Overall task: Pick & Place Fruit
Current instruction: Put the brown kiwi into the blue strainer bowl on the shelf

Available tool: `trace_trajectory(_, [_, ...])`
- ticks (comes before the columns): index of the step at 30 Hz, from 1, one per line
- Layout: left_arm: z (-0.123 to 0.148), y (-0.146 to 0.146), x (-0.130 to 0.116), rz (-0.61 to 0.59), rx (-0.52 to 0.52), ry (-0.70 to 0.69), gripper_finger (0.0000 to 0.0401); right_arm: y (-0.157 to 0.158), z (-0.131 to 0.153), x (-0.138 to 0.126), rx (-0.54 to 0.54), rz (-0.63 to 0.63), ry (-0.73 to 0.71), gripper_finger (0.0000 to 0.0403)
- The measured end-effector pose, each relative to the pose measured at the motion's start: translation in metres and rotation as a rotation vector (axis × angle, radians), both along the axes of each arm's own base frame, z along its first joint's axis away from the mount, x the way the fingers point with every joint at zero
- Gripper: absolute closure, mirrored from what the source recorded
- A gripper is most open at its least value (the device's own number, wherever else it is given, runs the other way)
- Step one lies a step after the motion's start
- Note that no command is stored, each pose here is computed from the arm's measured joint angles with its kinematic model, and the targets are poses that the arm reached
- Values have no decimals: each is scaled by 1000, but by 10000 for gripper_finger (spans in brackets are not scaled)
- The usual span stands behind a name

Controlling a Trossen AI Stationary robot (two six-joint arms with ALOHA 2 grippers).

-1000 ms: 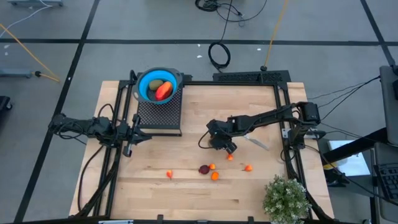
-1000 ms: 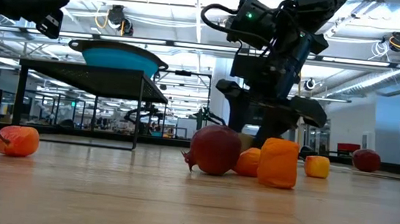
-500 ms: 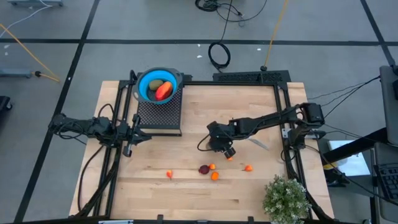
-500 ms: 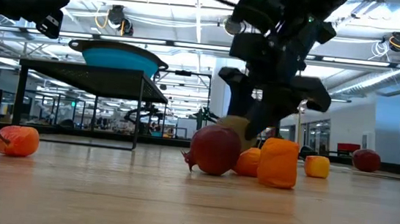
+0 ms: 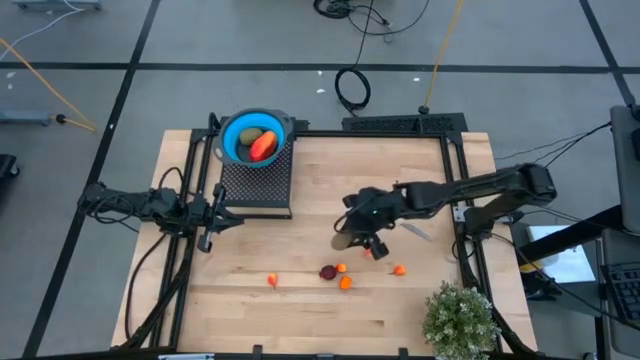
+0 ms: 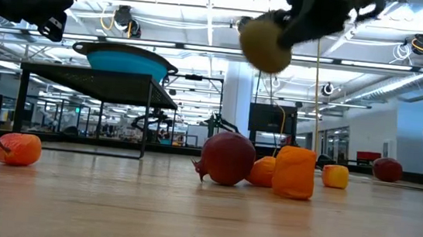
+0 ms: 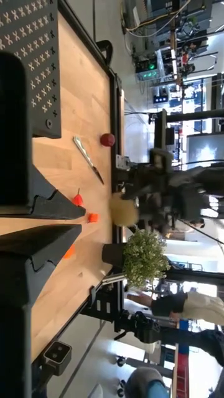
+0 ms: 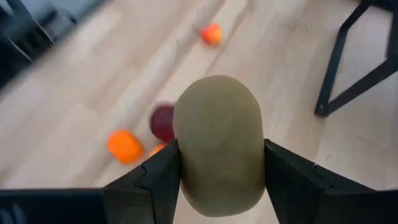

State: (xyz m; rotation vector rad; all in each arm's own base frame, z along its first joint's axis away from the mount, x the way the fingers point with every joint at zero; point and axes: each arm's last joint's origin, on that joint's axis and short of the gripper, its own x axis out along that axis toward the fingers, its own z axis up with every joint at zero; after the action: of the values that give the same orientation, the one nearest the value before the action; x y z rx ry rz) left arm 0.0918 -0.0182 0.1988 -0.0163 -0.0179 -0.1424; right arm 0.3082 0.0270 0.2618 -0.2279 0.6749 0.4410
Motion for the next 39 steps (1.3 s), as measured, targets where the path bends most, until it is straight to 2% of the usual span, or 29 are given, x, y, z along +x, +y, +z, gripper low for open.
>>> trace_trajectory(8, [-1, 0, 0, 0, -8, 10, 375, 4, 39, -25, 203, 89, -86, 213])
trace_trajectory(15, [-1, 0, 0, 0, -13, 11, 375, 9, 58, -42, 377, 320, -125, 212])
trace_trajectory(23, [-1, 0, 0, 0, -15, 13, 375, 14, 57, -53, 451, 612, -279, 207])
trace_trajectory(28, [-1, 0, 0, 0, -15, 13, 375, 13, 46, -62, 438, 626, -347, 209])
trace_trajectory(39, [-1, 0, 0, 0, -17, 12, 375, 12, 38, -83, 507, 615, -478, 207])
